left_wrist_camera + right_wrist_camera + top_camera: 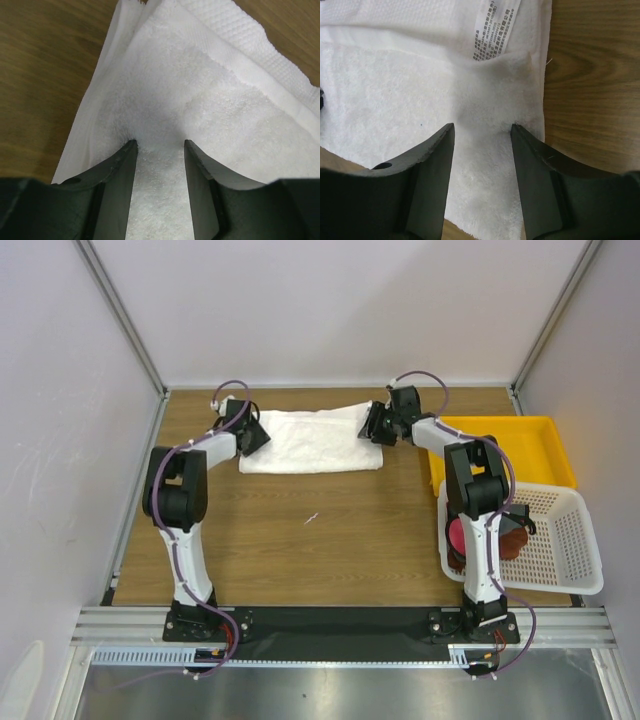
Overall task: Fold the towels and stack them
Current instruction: Fold the towel
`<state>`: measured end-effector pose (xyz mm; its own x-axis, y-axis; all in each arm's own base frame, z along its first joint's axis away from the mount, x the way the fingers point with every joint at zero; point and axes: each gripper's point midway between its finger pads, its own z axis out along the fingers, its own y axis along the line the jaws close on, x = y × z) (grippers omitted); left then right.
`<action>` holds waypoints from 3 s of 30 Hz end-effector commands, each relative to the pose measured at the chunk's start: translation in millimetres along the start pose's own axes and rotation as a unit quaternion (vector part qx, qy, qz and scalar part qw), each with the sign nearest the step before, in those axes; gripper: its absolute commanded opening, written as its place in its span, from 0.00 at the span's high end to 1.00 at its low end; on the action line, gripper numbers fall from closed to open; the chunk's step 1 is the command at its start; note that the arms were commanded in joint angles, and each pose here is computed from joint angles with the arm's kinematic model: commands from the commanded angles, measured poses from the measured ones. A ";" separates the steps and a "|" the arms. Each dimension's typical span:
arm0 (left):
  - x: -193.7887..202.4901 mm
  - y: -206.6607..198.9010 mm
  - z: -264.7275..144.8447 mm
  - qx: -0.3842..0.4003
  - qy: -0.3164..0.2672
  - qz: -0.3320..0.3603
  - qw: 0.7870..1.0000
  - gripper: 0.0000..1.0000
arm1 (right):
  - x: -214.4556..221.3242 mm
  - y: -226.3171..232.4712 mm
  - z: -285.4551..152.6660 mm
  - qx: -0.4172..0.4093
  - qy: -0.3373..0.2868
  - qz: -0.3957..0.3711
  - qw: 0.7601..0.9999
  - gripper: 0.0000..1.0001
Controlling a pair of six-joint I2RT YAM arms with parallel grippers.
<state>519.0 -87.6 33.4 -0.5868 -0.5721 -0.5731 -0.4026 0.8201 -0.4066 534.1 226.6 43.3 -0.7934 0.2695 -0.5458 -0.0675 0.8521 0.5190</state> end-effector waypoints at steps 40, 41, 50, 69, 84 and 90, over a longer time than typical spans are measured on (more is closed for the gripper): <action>37.0 33.8 -201.3 -0.010 -0.040 0.104 0.994 0.02 | 63.5 15.3 -197.8 0.067 -0.069 -0.077 0.992 0.00; 38.0 37.7 -201.1 -0.018 -0.040 0.102 0.994 0.00 | 66.0 7.4 -193.4 0.077 -0.061 -0.073 0.993 0.00; 59.3 14.9 -186.4 0.064 0.016 0.121 0.990 0.00 | 85.6 -2.5 -161.3 0.058 -0.011 -0.049 0.997 0.00; 92.8 68.0 -154.4 0.032 0.100 0.111 0.988 0.03 | 132.2 -22.3 -124.5 0.055 0.095 -0.057 0.992 0.10; 104.8 105.6 -130.6 -0.049 0.105 0.068 0.991 0.05 | 151.1 -33.8 -107.2 0.080 0.143 -0.059 0.985 0.22; 116.0 110.3 -122.2 -0.047 0.124 0.076 0.988 0.12 | 165.5 -35.9 -107.8 0.084 0.161 -0.055 0.982 0.39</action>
<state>323.1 -63.3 24.4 -0.7846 -0.4251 -0.4514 -0.3427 0.9040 -0.2557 366.0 195.3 30.5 -0.8952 0.0769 -0.4389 -0.1035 0.9221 0.3728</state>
